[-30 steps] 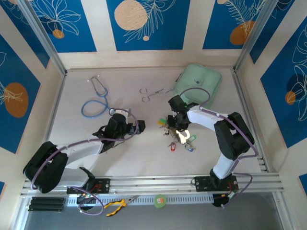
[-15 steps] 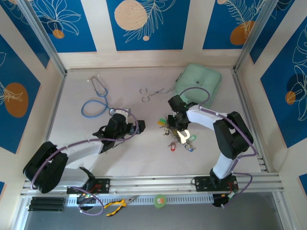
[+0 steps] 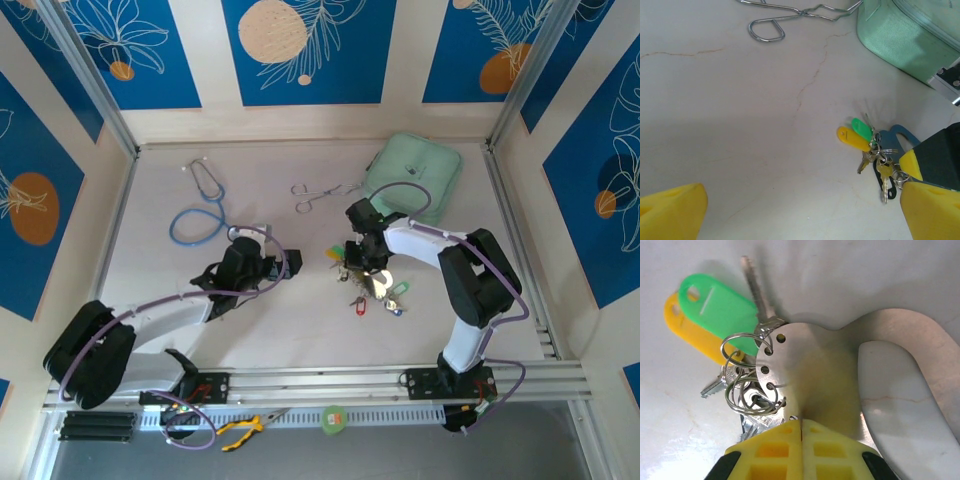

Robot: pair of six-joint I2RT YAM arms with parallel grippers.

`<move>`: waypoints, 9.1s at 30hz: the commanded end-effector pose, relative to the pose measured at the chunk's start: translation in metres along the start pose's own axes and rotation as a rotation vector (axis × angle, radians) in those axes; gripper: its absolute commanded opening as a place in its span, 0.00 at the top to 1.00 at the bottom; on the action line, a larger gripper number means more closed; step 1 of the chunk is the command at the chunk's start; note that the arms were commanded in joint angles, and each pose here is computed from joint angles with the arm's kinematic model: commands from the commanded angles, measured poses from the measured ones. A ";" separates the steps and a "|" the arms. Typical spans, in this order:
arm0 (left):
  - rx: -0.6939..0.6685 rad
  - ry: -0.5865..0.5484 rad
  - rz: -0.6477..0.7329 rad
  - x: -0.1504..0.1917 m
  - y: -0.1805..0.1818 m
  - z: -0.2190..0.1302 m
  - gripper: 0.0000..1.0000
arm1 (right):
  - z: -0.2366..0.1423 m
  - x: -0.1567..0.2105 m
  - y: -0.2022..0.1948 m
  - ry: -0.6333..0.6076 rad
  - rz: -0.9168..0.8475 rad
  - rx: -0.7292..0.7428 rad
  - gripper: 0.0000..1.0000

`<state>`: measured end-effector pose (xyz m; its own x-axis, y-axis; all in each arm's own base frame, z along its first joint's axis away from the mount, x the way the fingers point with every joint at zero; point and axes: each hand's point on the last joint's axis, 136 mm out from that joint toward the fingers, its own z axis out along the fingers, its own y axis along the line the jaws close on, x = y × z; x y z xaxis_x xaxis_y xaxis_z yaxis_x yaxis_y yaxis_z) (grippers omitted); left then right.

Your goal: Put the keys on the keyring

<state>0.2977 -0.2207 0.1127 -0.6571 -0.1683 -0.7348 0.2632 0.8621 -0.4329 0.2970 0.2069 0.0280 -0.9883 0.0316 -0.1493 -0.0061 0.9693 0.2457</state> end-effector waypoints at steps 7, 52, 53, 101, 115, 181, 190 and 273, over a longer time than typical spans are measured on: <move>-0.022 -0.020 0.023 -0.002 0.002 -0.006 0.02 | -0.018 0.022 0.055 0.038 -0.224 -0.144 1.00; -0.056 -0.034 0.022 0.005 0.013 -0.010 0.02 | 0.010 0.081 0.106 0.253 -0.408 -0.176 0.81; -0.056 -0.035 0.022 0.004 0.013 -0.010 0.02 | 0.010 0.081 0.106 0.255 -0.408 -0.173 0.81; 0.537 -0.108 0.979 0.004 -0.099 -0.050 0.40 | -0.105 0.092 0.107 -0.340 -1.124 -0.629 1.00; 0.876 0.050 1.105 0.069 -0.112 -0.053 0.57 | -0.089 0.114 0.097 -0.264 -1.221 -0.616 1.00; 0.811 -0.092 1.348 0.090 -0.104 -0.038 1.00 | -0.076 0.110 0.103 -0.542 -1.490 -0.416 0.69; 0.820 -0.085 1.335 0.091 -0.105 -0.039 1.00 | -0.069 0.105 0.109 -0.565 -1.514 -0.375 0.82; 0.614 0.320 0.594 0.072 -0.107 -0.070 1.00 | -0.141 0.108 0.102 -0.524 -1.368 -0.697 0.75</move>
<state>0.1852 -0.2853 0.1232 -0.6403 0.3990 -0.6564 0.7506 0.5063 -0.4245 0.1788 0.2689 0.1714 -0.0522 -0.4991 -0.8650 -0.9890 0.1459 -0.0245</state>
